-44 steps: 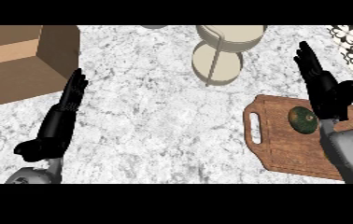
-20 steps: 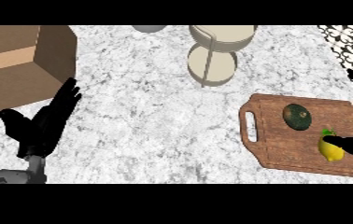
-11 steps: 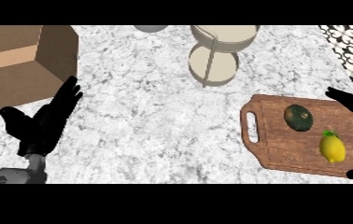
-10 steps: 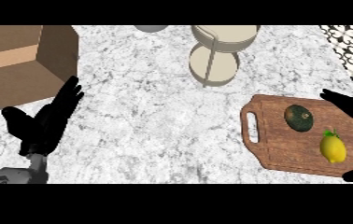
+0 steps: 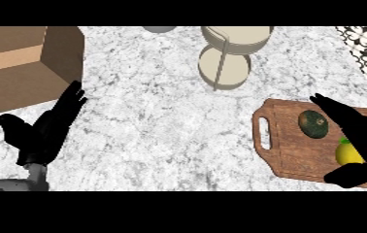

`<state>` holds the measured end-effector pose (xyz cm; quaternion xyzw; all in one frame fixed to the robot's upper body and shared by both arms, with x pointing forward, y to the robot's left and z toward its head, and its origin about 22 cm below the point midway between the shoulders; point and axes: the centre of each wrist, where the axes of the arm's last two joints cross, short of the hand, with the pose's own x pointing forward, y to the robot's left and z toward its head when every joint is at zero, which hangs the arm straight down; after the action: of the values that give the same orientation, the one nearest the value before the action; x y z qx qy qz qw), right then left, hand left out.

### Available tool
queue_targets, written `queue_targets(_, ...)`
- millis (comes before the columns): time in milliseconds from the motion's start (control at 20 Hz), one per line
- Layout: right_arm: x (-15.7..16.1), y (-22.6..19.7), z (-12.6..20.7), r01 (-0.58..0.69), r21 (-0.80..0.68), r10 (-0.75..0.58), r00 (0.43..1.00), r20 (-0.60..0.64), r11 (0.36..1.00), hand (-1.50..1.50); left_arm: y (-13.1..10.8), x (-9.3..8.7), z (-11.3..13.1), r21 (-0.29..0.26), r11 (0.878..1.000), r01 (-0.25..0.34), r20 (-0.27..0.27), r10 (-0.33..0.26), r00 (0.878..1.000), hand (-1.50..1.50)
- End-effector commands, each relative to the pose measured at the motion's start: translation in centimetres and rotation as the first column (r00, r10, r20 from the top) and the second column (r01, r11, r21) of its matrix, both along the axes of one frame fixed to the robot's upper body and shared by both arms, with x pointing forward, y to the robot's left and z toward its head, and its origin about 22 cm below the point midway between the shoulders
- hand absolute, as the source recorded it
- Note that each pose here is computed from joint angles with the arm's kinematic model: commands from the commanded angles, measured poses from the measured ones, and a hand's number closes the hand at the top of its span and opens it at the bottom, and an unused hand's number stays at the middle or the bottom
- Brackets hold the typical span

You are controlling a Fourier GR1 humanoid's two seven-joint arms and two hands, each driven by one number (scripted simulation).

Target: Pick the squash from the cutting board and place it in the tiered basket

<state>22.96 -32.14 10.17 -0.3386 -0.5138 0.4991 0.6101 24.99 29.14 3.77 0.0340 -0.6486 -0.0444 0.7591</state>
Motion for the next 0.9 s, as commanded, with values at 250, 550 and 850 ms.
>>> queue_targets(250, 2.3, -0.4, -4.6, 0.077, -0.053, -0.078, 0.997, -0.019, 0.996, -1.50, -1.7, 1.7, -0.6, 0.000, 1.000, -0.010, 0.009, 0.010, 1.000, 0.00)
queue_targets(550, 2.2, -2.3, -9.0, 0.093, -0.084, -0.089, 0.995, 0.042, 0.992, -1.50, -0.6, 0.1, 0.0, -0.015, 1.000, -0.005, 0.009, 0.005, 1.000, 0.00)
queue_targets(850, 4.2, -2.4, -9.5, 0.110, -0.102, -0.101, 0.991, 0.084, 0.989, -1.50, -0.5, -0.3, 0.4, -0.020, 1.000, 0.007, 0.007, -0.007, 1.000, 0.00)
